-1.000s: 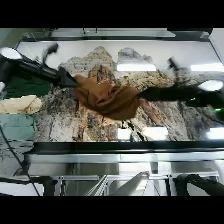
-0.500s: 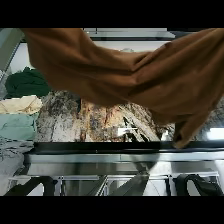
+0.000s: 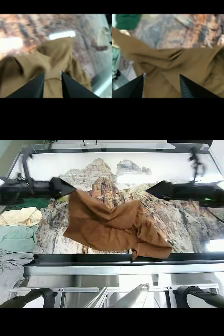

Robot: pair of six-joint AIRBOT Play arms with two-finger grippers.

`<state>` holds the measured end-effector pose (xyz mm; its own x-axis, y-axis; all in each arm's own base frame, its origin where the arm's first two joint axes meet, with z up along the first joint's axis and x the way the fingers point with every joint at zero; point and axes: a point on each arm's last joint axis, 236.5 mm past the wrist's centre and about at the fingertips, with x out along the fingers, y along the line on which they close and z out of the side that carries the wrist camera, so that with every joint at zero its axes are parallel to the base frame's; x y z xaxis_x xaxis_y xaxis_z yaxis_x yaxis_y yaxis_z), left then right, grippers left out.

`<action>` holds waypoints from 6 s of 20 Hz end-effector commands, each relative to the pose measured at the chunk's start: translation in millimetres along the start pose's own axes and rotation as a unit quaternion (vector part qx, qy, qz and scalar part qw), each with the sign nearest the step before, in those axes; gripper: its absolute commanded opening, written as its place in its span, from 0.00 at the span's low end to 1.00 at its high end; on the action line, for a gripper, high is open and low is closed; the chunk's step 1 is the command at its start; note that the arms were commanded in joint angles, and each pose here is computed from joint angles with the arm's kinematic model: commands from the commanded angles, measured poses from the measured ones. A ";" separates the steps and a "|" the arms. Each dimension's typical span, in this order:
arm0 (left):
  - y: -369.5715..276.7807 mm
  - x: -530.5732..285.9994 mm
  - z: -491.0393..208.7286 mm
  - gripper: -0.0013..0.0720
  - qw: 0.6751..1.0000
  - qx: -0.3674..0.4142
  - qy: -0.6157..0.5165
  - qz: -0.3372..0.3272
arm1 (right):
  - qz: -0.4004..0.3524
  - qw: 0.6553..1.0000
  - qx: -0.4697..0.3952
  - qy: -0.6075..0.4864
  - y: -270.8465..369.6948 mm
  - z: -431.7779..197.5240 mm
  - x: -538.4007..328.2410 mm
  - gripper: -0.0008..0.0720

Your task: Fold the shirts.

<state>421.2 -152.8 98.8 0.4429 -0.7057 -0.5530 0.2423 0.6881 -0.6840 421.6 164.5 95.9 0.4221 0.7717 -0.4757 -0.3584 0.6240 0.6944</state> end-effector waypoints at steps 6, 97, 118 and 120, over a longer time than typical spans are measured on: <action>118.1 -74.7 0.0 0.32 0.993 -0.098 0.066 0.003 | -0.062 0.983 0.142 0.098 -102.1 -49.7 -95.6 0.65; 153.3 32.4 72.4 0.03 0.969 -0.148 -0.065 -0.190 | -0.076 0.974 0.132 -0.165 -163.2 71.6 58.2 0.03; 279.7 36.7 46.3 0.03 0.993 -0.035 0.105 0.044 | -0.045 0.985 0.150 -0.070 -212.7 6.0 69.9 0.03; 281.0 37.1 45.6 0.03 0.993 -0.031 0.107 0.047 | -0.043 0.985 0.153 -0.064 -214.1 1.6 73.5 0.03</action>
<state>550.5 14.1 -81.1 0.2923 -0.7003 -0.6512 0.1502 0.7061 -0.6920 534.9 83.2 -79.0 0.5697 0.6730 -0.4717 -0.0631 0.6081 0.7913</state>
